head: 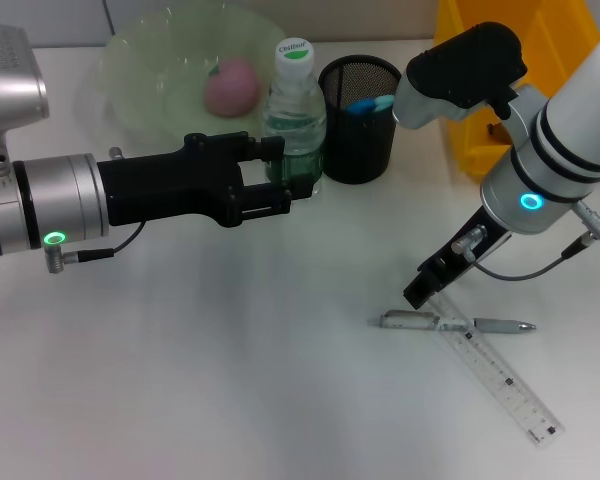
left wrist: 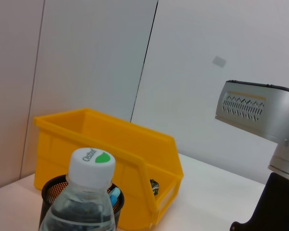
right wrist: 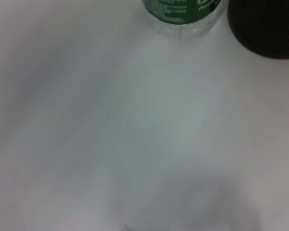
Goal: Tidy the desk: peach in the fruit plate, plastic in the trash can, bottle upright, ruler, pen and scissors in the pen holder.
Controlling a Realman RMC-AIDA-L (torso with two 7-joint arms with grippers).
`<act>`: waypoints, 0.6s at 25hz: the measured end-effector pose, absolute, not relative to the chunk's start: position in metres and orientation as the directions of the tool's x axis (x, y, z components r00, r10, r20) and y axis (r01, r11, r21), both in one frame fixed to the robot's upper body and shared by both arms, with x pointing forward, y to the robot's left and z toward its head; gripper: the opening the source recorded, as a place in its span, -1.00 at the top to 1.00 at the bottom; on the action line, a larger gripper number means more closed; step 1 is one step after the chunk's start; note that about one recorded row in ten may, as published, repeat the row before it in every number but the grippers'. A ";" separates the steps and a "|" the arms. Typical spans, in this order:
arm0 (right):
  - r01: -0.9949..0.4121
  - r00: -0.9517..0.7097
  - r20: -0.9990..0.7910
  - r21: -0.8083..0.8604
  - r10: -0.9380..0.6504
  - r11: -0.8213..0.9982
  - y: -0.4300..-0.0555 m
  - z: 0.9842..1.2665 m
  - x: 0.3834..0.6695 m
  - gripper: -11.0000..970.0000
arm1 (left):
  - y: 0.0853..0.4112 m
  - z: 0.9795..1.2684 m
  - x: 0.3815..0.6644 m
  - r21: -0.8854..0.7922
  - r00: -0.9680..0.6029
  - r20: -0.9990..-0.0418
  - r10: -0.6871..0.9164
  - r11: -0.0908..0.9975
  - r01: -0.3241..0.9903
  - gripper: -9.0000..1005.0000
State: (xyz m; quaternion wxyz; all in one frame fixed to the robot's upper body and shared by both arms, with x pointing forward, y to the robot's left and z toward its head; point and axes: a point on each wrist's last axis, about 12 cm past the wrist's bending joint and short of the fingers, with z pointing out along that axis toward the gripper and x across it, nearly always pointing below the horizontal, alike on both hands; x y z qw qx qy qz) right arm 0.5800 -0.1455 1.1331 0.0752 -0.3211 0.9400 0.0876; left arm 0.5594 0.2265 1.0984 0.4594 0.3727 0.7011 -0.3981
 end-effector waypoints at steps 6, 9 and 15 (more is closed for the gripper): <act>-0.620 -0.781 -0.199 0.126 -0.592 0.775 -0.144 1.133 0.579 -0.31 | 0.226 1.099 0.560 -0.215 -0.299 -0.941 0.158 0.404 0.889 -0.32; -0.631 -0.772 -0.197 0.120 -0.604 0.767 -0.142 1.132 0.578 -0.31 | 0.226 1.099 0.560 -0.215 -0.299 -0.941 0.157 0.404 0.889 -0.32; -0.642 -0.762 -0.197 0.109 -0.617 0.759 -0.138 1.131 0.578 -0.31 | 0.226 1.099 0.560 -0.215 -0.299 -0.941 0.158 0.404 0.889 -0.32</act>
